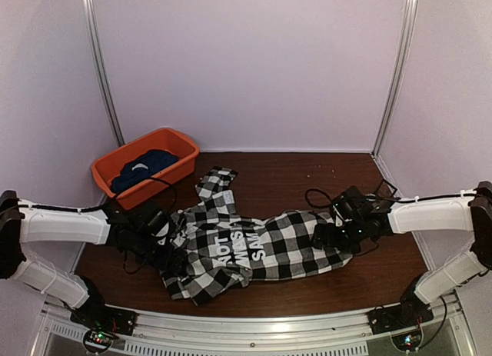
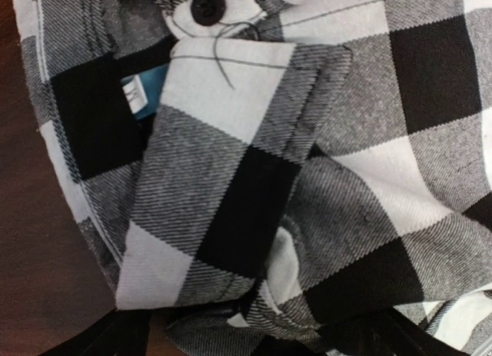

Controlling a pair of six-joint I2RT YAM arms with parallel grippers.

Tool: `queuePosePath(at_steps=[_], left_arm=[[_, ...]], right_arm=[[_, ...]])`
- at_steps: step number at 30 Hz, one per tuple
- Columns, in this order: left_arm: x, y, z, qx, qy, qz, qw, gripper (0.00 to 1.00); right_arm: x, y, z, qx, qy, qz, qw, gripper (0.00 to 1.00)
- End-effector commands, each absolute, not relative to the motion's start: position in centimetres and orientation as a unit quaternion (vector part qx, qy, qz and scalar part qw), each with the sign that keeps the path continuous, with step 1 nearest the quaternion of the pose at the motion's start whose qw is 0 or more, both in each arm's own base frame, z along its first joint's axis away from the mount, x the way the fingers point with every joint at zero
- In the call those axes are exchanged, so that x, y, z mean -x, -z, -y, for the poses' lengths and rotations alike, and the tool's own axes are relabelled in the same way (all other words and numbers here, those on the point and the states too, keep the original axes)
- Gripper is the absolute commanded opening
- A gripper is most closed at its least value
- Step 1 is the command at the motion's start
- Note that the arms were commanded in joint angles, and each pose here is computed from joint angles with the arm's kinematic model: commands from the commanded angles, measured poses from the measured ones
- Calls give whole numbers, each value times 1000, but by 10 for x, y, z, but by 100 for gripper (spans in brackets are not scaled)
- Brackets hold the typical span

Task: Pin the brooch onto the clothing
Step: Smooth out the clothing with brooches at the center of the board.

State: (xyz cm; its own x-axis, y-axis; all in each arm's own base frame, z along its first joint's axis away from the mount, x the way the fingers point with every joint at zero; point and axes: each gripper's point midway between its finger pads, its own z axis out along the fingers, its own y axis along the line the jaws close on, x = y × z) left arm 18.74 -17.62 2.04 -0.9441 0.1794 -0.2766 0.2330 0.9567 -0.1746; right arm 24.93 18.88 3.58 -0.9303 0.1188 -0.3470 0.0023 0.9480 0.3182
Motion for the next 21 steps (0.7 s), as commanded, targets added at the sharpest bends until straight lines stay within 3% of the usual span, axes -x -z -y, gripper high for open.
queuePosePath(at_steps=[1, 11, 21], left_arm=[[-199, -16, 157, -75, 81, -984, 138, 98], [-227, -28, 126, -18, 52, -984, 169, 97], [-263, -110, 154, -62, 124, -949, 284, 98]], right_arm=[[-244, -54, -195, -37, -173, -965, 193, 100], [-244, -63, -213, -29, -190, -961, 198, 100], [-245, -80, -208, 4, -181, -956, 231, 100]])
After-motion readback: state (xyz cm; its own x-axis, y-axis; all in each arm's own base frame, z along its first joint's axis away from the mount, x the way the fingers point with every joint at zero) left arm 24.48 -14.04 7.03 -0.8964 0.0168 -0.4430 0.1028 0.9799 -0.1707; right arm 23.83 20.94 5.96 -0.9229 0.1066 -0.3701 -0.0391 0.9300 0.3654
